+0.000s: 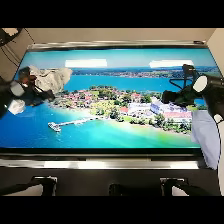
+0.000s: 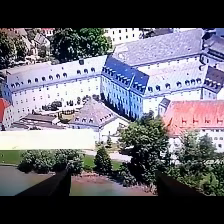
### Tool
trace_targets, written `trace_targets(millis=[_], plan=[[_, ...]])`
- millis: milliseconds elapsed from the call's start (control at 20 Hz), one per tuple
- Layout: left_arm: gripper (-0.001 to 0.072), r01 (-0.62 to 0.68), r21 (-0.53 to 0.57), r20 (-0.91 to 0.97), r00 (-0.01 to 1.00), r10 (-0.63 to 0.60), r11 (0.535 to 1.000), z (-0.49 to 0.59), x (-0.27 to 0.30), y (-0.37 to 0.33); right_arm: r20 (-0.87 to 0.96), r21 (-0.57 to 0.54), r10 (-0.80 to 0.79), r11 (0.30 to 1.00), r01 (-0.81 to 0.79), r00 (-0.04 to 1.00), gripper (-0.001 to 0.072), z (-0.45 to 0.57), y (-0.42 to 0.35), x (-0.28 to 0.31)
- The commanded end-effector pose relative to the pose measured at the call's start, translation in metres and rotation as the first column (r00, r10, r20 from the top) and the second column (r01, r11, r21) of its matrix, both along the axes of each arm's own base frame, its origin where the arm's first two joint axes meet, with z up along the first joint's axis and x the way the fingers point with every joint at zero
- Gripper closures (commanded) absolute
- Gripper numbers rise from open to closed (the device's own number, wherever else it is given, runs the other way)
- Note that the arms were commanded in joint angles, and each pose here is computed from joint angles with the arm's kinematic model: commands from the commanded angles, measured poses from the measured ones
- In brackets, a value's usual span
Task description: Fold the shirts.
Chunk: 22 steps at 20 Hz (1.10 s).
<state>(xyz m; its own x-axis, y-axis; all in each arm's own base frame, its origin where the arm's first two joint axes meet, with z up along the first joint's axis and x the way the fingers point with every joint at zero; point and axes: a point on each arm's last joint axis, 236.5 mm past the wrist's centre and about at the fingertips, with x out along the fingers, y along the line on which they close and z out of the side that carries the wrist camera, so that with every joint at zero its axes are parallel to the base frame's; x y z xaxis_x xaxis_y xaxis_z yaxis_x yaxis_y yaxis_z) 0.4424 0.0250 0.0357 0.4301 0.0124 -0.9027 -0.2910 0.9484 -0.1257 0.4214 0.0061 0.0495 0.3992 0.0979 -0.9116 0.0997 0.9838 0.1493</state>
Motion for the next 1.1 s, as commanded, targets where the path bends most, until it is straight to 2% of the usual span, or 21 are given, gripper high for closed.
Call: trace_targets(millis=[0, 100, 300, 450, 700, 850, 900, 950, 1000, 1050], plan=[[0.0005, -0.262, -0.064, -0.092, 0.963, 0.255, 0.963, 0.012, 0.023, 0.118, -0.011, -0.009, 0.024, 1.0, -0.024, 1.0, 0.0092, -0.002, 0.0, -0.003], [0.0005, -0.386, -0.069, -0.142, 0.916, 0.374, 0.92, 0.015, 0.006, 0.183, -0.039, -0.007, 0.033, 0.999, -0.033, 0.999, 0.0094, -0.004, 0.001, -0.009], [0.0005, -0.521, -0.063, -0.039, 0.854, 0.519, 0.851, 0.014, -0.004, 0.267, -0.014, 0.043, 0.03, 0.999, -0.029, 0.999, 0.0095, -0.001, 0.012, -0.004], [0.0005, -0.481, -0.064, 0.009, 0.876, 0.483, 0.874, -0.006, 0.013, 0.283, 0.043, 0.091, 0.017, 0.996, -0.021, 0.999, 0.0095, 0.007, 0.021, 0.009], [0.0007, -0.429, -0.228, -0.013, 0.899, 0.438, 0.874, -0.071, 0.052, 0.261, 0.042, 0.14, 0.016, 0.99, -0.021, 0.999, 0.0095, 0.009, 0.032, 0.008], [0.0039, -0.393, -0.235, 0.038, 0.91, 0.412, 0.889, -0.082, 0.071, 0.258, -0.003, 0.15, 0.028, 0.988, -0.027, 1.0, 0.0095, 0.005, 0.035, -0.002], [0.0141, -0.395, -0.236, 0.038, 0.909, 0.415, 0.888, -0.085, 0.072, 0.259, -0.021, 0.158, 0.029, 0.987, -0.025, 0.999, 0.0095, 0.004, 0.037, -0.006], [0.0302, -0.395, -0.237, 0.031, 0.91, 0.414, 0.887, -0.087, 0.071, 0.258, -0.037, 0.163, 0.031, 0.986, -0.025, 0.999, 0.0095, 0.003, 0.038, -0.009], [0.0507, -0.393, -0.242, 0.017, 0.912, 0.409, 0.887, -0.088, 0.069, 0.256, -0.05, 0.166, 0.035, 0.986, -0.026, 0.998, 0.0099, 0.002, 0.038, -0.012], [0.0664, -0.387, -0.25, -0.007, 0.918, 0.398, 0.888, -0.086, 0.064, 0.25, -0.063, 0.167, 0.039, 0.986, -0.028, 0.997, 0.0099, 0.001, 0.039, -0.015]])
